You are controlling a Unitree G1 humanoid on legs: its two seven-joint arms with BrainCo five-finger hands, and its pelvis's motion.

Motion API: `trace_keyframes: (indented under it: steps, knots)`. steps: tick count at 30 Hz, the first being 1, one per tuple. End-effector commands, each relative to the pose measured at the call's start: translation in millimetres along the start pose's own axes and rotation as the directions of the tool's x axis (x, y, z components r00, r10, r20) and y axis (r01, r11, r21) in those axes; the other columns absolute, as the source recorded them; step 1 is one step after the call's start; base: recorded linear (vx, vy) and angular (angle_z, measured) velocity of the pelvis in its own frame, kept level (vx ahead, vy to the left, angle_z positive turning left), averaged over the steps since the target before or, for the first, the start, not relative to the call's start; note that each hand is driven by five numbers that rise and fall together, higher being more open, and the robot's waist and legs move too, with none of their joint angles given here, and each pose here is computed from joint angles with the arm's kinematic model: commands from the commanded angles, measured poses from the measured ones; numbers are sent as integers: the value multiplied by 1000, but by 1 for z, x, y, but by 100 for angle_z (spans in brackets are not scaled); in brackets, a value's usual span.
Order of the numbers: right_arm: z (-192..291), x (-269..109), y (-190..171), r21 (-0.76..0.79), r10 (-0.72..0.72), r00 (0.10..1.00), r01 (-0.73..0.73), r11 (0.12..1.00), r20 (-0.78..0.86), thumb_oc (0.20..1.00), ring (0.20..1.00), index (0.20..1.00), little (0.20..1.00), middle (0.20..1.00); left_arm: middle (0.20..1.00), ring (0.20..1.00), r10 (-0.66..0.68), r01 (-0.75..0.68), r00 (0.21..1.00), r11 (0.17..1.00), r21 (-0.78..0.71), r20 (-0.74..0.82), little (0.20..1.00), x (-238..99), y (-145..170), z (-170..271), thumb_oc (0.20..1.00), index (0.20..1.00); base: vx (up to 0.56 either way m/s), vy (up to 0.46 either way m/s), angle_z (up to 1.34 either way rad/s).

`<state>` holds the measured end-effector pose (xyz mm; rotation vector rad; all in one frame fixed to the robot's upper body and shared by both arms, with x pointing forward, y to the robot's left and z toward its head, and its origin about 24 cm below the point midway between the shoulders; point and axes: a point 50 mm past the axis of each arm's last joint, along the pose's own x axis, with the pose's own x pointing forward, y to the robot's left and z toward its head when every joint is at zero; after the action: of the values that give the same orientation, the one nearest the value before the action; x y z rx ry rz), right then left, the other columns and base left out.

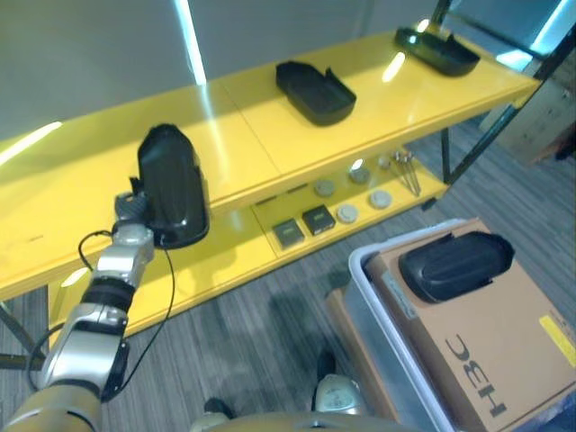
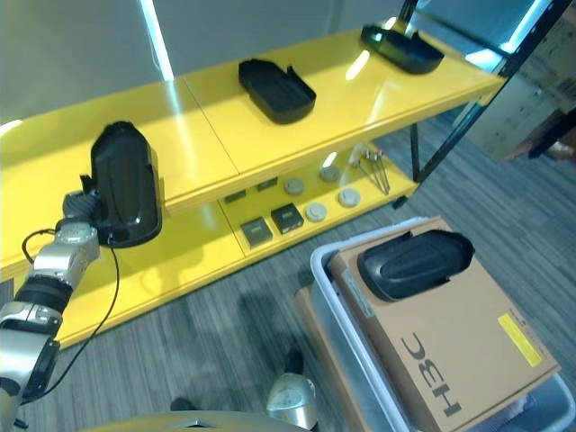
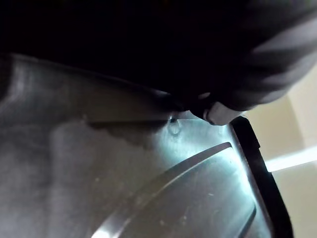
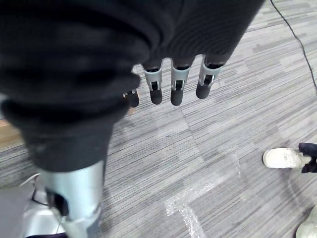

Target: Move parts from the plastic box to the shelf.

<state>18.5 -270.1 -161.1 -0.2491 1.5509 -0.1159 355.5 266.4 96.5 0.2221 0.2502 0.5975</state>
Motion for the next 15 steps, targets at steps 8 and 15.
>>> trace_keyframes:
  steps: [8,15]
  knots:
    - [24,-1,-3,-20,32,994,-30,999,101,1000,1000,1000,1000,1000,200,200,408,-390,900,911,-136,154,200,21,54,93,200,200,-95,-21,-5]
    - [31,-2,-8,-13,22,991,-20,1000,135,1000,1000,1000,1000,1000,200,200,459,-443,871,888,-123,175,200,23,70,113,200,200,-31,2,-3]
